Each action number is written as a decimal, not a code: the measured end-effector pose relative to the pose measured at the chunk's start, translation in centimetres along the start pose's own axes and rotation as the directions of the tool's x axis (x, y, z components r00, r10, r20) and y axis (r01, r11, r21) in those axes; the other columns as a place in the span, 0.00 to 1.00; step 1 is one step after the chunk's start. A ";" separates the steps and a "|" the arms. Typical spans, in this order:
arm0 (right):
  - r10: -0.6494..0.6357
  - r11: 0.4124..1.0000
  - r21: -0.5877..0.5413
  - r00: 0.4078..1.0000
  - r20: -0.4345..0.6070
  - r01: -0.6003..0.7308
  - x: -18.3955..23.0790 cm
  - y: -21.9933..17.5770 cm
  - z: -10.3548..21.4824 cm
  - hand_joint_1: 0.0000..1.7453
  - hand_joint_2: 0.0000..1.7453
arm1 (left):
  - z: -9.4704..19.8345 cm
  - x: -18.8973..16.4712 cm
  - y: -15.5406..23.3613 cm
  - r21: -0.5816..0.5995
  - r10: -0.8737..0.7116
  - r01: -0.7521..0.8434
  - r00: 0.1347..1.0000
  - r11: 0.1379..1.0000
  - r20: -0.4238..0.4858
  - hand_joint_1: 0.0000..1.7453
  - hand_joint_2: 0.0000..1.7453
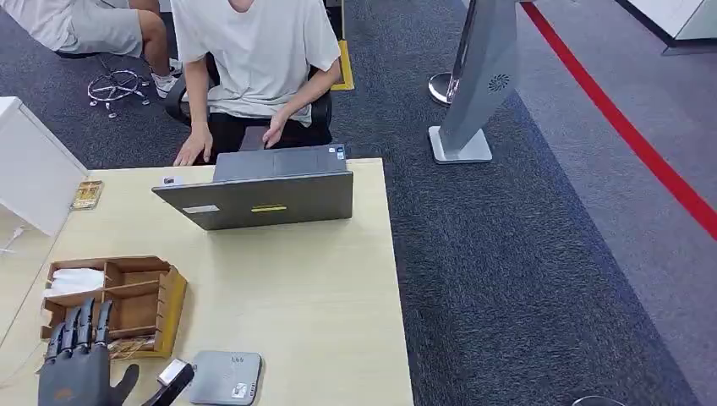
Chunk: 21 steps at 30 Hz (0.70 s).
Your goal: Pass the card to the sensor for recognition and then transmit it.
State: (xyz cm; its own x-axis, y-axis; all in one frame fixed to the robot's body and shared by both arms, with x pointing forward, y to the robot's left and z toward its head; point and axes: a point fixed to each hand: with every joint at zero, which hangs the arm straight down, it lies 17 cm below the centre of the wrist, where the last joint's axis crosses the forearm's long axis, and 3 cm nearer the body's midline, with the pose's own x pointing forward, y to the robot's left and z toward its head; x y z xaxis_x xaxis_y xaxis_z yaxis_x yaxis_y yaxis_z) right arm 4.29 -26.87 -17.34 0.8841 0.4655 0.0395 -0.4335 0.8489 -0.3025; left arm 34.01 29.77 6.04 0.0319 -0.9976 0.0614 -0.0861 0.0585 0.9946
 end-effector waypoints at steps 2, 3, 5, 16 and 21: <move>-0.002 1.000 0.002 1.000 0.000 0.002 0.0 0.0 0.0 0.00 1.00 | 0.0 -0.5 0.0 -0.002 -0.002 0.002 1.000 1.000 -0.018 0.00 1.00; -0.002 1.000 0.002 1.000 0.000 0.002 0.0 0.0 0.0 0.00 1.00 | 0.0 -0.8 0.0 -0.003 -0.004 0.004 1.000 1.000 -0.027 0.00 1.00; -0.002 1.000 0.002 1.000 -0.003 0.002 0.0 0.0 0.0 0.00 1.00 | 0.0 -1.3 0.0 -0.003 -0.008 0.008 0.999 1.000 -0.041 0.00 1.00; -0.001 1.000 0.002 1.000 -0.003 0.001 0.0 0.0 0.0 0.00 1.00 | 0.0 -2.3 -0.2 -0.017 -0.015 0.014 0.998 1.000 -0.063 0.00 1.00; -0.001 1.000 0.002 1.000 -0.003 0.001 0.0 0.0 0.0 0.00 1.00 | 0.0 -2.4 -0.3 -0.019 -0.015 0.014 0.998 1.000 -0.064 1.00 1.00</move>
State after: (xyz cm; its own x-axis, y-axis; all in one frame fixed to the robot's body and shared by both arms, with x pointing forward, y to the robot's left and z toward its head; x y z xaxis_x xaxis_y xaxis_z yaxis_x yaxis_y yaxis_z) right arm 4.23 -26.85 -17.34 0.8852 0.4637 0.0372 -0.4327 0.8501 -0.3002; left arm 33.94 32.10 5.64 0.0966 -0.9940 0.0515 -0.0663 0.0452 0.9968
